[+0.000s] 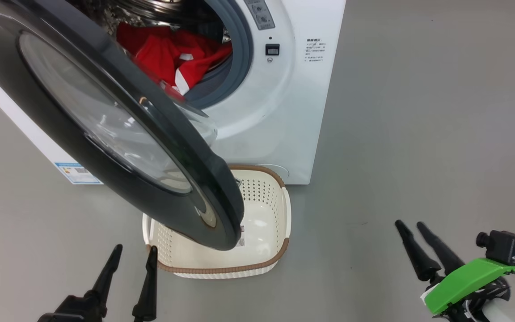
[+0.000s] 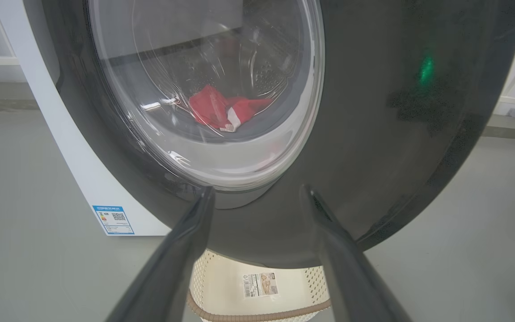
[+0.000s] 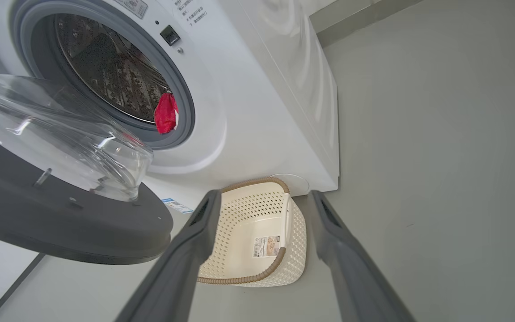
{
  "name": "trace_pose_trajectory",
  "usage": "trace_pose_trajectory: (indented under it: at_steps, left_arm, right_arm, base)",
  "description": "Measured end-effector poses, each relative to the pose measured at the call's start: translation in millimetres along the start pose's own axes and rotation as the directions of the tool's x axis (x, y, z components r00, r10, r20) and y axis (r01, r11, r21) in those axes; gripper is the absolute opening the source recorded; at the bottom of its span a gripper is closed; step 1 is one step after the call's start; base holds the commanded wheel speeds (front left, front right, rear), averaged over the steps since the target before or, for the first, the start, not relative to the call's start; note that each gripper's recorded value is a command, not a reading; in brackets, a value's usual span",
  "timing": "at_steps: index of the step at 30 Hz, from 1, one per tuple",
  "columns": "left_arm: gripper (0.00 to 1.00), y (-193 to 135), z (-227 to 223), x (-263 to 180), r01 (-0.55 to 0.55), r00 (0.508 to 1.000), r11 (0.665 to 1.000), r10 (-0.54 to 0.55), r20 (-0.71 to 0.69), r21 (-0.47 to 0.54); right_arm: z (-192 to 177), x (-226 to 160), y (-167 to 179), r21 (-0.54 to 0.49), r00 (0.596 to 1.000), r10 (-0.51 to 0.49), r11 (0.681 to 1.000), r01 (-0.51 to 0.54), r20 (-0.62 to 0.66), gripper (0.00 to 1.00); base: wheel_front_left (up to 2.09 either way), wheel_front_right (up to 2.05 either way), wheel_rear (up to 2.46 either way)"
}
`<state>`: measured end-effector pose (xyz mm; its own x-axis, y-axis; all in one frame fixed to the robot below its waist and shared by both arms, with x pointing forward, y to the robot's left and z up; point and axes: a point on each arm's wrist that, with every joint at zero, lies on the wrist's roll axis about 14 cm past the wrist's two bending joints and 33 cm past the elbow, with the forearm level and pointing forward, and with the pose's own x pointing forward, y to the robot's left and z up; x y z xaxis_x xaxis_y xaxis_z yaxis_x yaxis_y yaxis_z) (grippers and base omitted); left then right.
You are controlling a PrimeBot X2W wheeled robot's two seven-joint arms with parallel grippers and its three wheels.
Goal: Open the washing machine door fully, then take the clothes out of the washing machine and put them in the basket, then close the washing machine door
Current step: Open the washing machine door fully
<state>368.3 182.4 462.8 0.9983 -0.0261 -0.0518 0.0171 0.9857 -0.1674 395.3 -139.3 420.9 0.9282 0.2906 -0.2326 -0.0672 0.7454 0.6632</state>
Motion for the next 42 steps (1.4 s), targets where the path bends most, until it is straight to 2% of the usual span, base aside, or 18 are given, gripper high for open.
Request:
trace_pose_trajectory:
  at_steps: [9, 16, 21, 25, 31, 42]
  left_arm:
    - [1.00, 2, -1, -1, -0.005, 1.000, 1.000, 0.005, -0.003, 0.000]
    - [1.00, 4, 3, -2, -0.011, 1.000, 1.000, 0.011, 0.010, 0.002]
    - [1.00, 5, 15, -2, -0.014, 0.999, 1.000, 0.014, 0.046, 0.005]
    - [1.00, 6, 18, -4, -0.018, 0.998, 1.000, 0.018, 0.055, 0.005]
    - [1.00, 8, 11, -11, -0.026, 0.999, 1.000, 0.025, 0.035, 0.004]
    - [1.00, 10, 11, -12, -0.032, 0.999, 0.999, 0.032, 0.033, 0.004]
  right_arm:
    - [5, -11, -3, -0.171, 0.996, -0.020, 0.985, 0.035, 0.089, 1.00]
    - [25, -18, 2, -0.326, 0.984, -0.009, 0.943, 0.067, 0.178, 1.00]
    - [35, -27, 0, -0.355, 0.971, -0.029, 0.928, 0.114, 0.236, 1.00]
    - [29, -35, -7, -0.372, 0.972, -0.056, 0.917, 0.141, 0.229, 1.00]
    - [13, -46, -20, -0.368, 0.975, -0.110, 0.913, 0.177, 0.195, 1.00]
    - [13, -45, -21, -0.356, 0.972, -0.122, 0.915, 0.189, 0.202, 1.00]
  base:
    - [0.00, 0.00, 0.00]
    - [0.00, 0.00, 0.00]
    - [0.00, 0.00, 0.00]
    - [0.00, 0.00, 0.00]
    - [0.00, 0.00, 0.00]
    - [0.00, 0.00, 0.00]
